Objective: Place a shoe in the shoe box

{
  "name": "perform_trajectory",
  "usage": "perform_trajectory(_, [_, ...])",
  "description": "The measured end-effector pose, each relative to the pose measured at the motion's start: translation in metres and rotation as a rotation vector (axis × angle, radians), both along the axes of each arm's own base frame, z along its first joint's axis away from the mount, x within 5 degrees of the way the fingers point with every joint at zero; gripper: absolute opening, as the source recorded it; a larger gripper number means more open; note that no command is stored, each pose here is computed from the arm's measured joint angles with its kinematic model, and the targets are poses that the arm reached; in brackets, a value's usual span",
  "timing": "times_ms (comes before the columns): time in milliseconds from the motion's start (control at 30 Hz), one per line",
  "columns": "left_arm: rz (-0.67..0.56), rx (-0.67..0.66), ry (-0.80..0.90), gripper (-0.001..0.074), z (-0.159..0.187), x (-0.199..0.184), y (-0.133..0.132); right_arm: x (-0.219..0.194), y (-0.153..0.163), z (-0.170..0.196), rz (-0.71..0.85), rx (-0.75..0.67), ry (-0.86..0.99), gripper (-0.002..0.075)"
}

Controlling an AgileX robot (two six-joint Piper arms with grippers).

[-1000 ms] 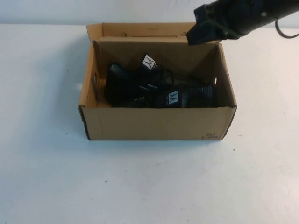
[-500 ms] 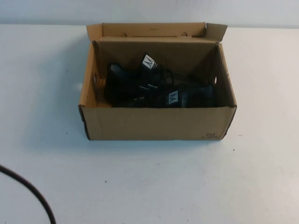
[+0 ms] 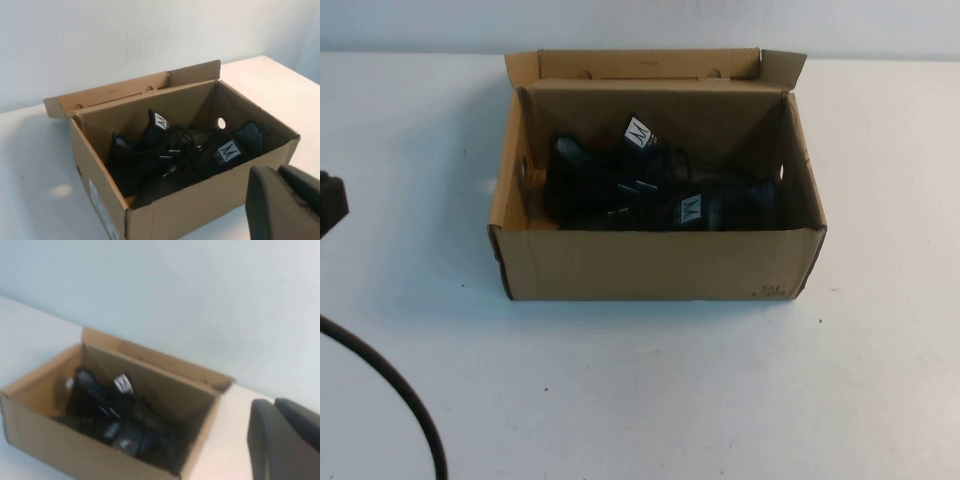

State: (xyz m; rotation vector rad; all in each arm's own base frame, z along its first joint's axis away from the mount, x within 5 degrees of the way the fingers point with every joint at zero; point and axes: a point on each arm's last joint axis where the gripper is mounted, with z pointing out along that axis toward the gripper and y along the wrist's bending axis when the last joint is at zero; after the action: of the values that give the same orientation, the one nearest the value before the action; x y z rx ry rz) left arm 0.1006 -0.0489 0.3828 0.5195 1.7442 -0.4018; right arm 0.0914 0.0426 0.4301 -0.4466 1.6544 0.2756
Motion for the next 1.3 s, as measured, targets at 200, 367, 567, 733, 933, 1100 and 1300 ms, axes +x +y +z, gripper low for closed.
perform_trajectory(200, [-0.024,-0.013,0.013,-0.0001,0.0,-0.001,-0.002,-0.021,-0.012,-0.064,-0.044,-0.04,0.025,-0.0016])
perform_trajectory(367, [-0.035,-0.015,0.019,-0.0001,-0.001,-0.002,-0.003,-0.032,-0.017,-0.106,-0.052,-0.076,0.055,-0.0016])
perform_trajectory(567, [-0.058,-0.013,0.039,-0.0001,-0.002,-0.004,-0.005,-0.035,-0.018,-0.124,-0.053,-0.092,0.076,-0.0016])
perform_trajectory(733, [-0.061,-0.013,0.041,-0.0001,-0.002,-0.004,-0.005,-0.035,-0.018,-0.124,-0.052,-0.09,0.079,-0.0016])
perform_trajectory(933, [-0.062,-0.013,0.039,-0.0001,-0.002,-0.004,-0.005,-0.035,-0.018,-0.124,-0.051,-0.088,0.079,-0.0016])
perform_trajectory(1100, [-0.062,-0.013,0.039,-0.0001,-0.002,-0.004,-0.005,-0.035,-0.018,-0.124,-0.051,-0.088,0.079,-0.0016])
perform_trajectory(1300, [-0.062,-0.013,0.039,-0.0001,-0.002,-0.004,-0.005,-0.035,-0.018,-0.124,-0.051,-0.088,0.079,-0.0016])
